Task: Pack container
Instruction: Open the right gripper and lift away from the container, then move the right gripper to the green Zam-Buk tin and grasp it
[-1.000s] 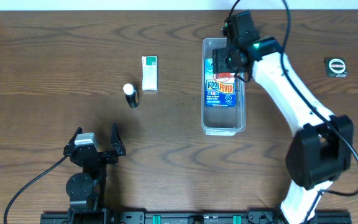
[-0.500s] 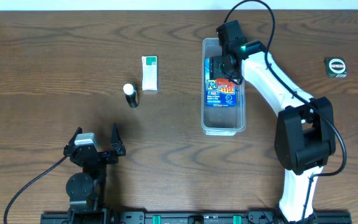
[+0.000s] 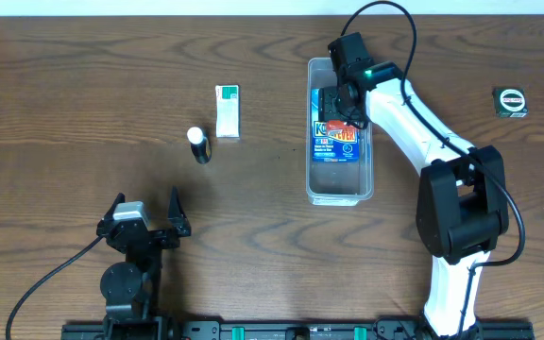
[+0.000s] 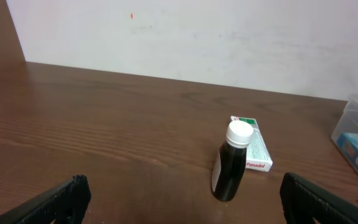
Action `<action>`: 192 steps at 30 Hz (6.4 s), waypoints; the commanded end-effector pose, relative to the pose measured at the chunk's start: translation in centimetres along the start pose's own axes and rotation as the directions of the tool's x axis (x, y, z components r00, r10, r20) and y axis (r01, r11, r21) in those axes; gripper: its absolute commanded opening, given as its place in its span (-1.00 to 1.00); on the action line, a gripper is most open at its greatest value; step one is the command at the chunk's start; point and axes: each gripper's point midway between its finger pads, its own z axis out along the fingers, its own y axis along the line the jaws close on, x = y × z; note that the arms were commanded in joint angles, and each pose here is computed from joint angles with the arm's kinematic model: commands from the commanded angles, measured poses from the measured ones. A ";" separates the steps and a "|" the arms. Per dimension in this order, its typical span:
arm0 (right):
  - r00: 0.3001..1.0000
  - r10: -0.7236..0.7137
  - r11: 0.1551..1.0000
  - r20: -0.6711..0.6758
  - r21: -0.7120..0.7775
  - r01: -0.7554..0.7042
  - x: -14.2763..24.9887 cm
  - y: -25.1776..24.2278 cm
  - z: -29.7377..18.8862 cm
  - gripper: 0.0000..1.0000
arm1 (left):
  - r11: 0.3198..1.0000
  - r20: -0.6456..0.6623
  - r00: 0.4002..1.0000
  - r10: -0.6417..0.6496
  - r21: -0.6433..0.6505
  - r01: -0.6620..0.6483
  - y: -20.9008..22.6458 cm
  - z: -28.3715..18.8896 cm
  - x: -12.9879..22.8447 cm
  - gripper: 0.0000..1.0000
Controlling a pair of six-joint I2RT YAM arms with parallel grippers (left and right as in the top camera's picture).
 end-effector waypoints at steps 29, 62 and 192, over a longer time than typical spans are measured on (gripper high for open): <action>0.984 0.040 0.999 0.173 -0.021 -0.037 -5.0 -0.5 -8.0 0.60 | 1.000 -0.047 0.999 0.013 -0.022 -0.014 0.5 0.1 1.7 0.96; 0.947 -0.241 0.965 0.212 0.151 0.212 -6.2 -35.4 -7.4 0.99 | 1.000 -0.047 0.999 0.013 -0.022 -0.014 0.5 0.1 1.7 0.96; 0.900 0.168 0.985 0.403 -0.045 -0.164 -9.5 -36.0 -8.6 0.22 | 1.000 -0.047 0.999 0.013 -0.022 -0.014 0.5 0.1 1.7 0.96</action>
